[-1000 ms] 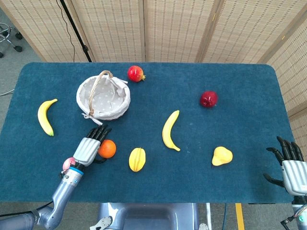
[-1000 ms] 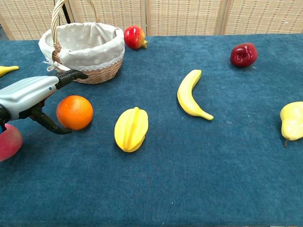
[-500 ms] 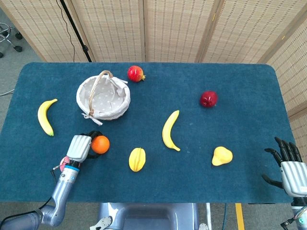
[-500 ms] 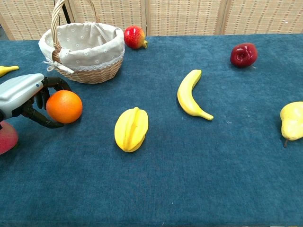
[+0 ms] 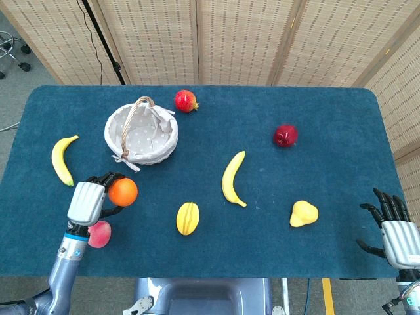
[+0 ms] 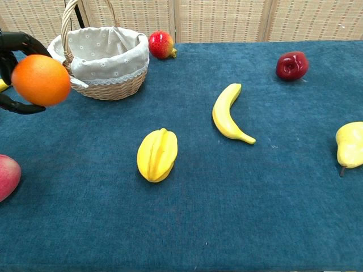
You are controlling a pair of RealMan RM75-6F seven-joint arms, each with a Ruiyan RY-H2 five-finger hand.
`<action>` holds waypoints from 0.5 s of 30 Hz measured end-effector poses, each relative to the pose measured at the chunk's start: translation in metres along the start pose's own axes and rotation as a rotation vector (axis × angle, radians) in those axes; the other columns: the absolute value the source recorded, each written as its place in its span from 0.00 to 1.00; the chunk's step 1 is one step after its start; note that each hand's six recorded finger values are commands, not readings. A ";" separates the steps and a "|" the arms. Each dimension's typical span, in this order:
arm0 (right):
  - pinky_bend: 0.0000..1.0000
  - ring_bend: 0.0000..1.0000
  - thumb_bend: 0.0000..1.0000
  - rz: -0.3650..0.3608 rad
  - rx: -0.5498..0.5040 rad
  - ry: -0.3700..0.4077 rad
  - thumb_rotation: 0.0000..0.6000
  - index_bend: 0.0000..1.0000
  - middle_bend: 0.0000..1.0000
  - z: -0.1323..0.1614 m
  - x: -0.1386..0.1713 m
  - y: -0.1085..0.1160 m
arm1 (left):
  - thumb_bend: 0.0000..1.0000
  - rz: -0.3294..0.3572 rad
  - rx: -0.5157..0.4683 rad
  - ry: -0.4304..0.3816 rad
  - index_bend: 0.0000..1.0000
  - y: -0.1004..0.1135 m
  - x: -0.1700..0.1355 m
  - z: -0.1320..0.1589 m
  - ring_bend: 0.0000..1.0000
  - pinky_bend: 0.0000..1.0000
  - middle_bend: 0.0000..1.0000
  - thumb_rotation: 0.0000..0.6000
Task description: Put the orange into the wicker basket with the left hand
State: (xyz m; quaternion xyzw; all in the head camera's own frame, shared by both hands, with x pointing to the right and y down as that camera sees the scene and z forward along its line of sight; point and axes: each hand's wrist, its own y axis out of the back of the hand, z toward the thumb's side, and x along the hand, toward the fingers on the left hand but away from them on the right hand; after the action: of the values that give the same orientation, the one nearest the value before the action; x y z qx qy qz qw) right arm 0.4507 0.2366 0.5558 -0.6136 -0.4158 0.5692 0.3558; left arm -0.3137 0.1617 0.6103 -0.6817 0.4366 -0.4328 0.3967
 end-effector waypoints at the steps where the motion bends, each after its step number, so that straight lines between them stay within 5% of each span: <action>1: 0.00 0.04 0.00 0.000 -0.002 -0.002 1.00 0.26 0.03 -0.001 0.000 0.000 | 0.31 0.015 0.014 0.004 0.71 0.008 -0.003 -0.002 0.58 0.53 0.61 1.00; 8: 0.00 0.04 0.00 0.002 -0.010 -0.008 1.00 0.26 0.03 -0.003 -0.001 0.001 | 0.31 0.104 0.127 0.108 0.71 0.057 -0.030 -0.038 0.58 0.53 0.61 1.00; 15: 0.00 0.04 0.00 0.003 -0.020 -0.009 1.00 0.26 0.03 -0.004 -0.001 0.002 | 0.31 0.137 0.165 0.235 0.71 0.080 -0.028 -0.085 0.58 0.53 0.61 1.00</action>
State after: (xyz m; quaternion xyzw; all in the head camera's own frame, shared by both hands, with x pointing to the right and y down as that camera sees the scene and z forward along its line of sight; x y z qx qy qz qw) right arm 0.4552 0.2355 0.5550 -0.6154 -0.4221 0.5682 0.3467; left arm -0.4199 0.1495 0.5562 -0.5600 0.4883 -0.5162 0.4259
